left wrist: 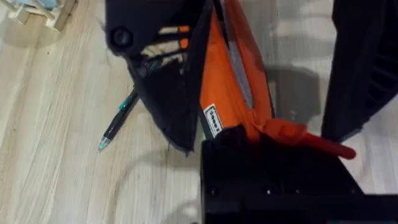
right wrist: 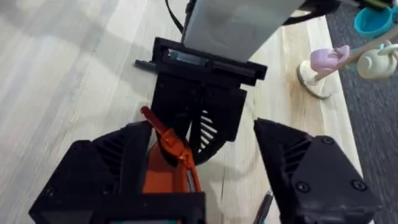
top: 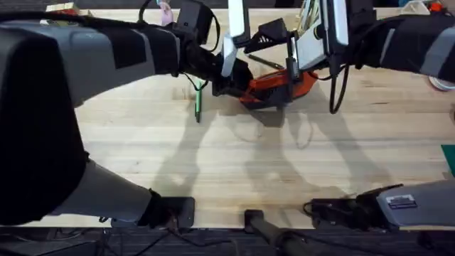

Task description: Unzip the bag, pick up the pens from the table one at a time and place them inside, then zip the bag closed.

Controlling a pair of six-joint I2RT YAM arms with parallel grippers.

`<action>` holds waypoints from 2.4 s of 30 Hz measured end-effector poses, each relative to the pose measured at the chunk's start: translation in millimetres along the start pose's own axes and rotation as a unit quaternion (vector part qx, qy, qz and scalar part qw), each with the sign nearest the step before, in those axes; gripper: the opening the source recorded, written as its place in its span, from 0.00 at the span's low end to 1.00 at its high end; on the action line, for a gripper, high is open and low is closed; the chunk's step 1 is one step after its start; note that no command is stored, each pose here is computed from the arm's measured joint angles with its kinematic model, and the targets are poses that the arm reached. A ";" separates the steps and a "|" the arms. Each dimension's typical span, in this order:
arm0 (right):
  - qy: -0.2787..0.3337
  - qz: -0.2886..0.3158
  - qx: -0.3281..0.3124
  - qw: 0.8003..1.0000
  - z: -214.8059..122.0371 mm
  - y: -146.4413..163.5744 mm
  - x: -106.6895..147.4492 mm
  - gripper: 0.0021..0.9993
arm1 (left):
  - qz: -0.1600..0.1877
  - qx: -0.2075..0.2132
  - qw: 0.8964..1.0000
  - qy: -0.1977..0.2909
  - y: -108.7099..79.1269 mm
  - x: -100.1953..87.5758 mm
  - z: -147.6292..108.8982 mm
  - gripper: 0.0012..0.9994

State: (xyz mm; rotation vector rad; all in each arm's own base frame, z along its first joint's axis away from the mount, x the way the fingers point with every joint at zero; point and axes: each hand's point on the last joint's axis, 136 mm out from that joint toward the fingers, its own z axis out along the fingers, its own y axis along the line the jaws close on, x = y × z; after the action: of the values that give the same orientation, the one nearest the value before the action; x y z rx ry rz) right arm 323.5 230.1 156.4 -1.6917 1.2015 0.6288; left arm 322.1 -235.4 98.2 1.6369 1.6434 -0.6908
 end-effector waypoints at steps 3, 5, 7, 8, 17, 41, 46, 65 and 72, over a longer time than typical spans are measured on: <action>0.000 0.000 0.000 1.000 0.0 0.1 0.2 1.00 | 0.000 0.000 1.000 0.000 0.0 0.0 0.0 0.04; 0.003 0.001 0.002 1.000 -1.0 -0.7 1.8 1.00 | 0.000 0.000 1.000 0.000 0.1 0.0 0.0 0.04; 0.006 0.002 0.005 1.000 -2.5 -1.9 3.7 1.00 | 0.000 0.000 1.000 0.000 0.1 0.0 0.0 0.04; 0.007 0.003 0.006 1.000 -3.8 -2.7 4.6 1.00 | 0.000 0.000 1.000 0.000 0.1 0.0 0.0 0.04; 0.023 0.004 0.053 0.998 -35.1 -20.9 11.6 1.00 | -0.001 0.000 1.000 0.000 0.1 0.0 0.0 0.04; 0.035 -0.026 0.093 0.995 -62.2 -33.2 -5.4 1.00 | -0.001 -0.001 1.000 -0.003 0.8 -1.2 0.0 0.99; 0.048 -0.026 0.097 0.994 -62.8 -34.6 -0.9 1.00 | -0.001 -0.002 1.000 -0.001 0.7 -1.3 -1.0 0.99; 0.055 -0.026 0.099 0.993 -63.2 -35.3 1.3 1.00 | -0.055 -0.071 0.994 0.058 -46.7 -45.8 -95.4 0.99; 0.055 -0.026 0.099 0.993 -63.2 -35.2 1.3 1.00 | -0.157 -0.144 0.976 0.034 -43.2 -64.3 -124.1 0.99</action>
State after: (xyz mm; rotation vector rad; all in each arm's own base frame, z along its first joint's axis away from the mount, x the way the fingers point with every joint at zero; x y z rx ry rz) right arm 349.7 175.8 196.4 -1.6011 1.2500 0.3757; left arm 262.4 -179.9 219.7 1.2198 1.9742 -0.5204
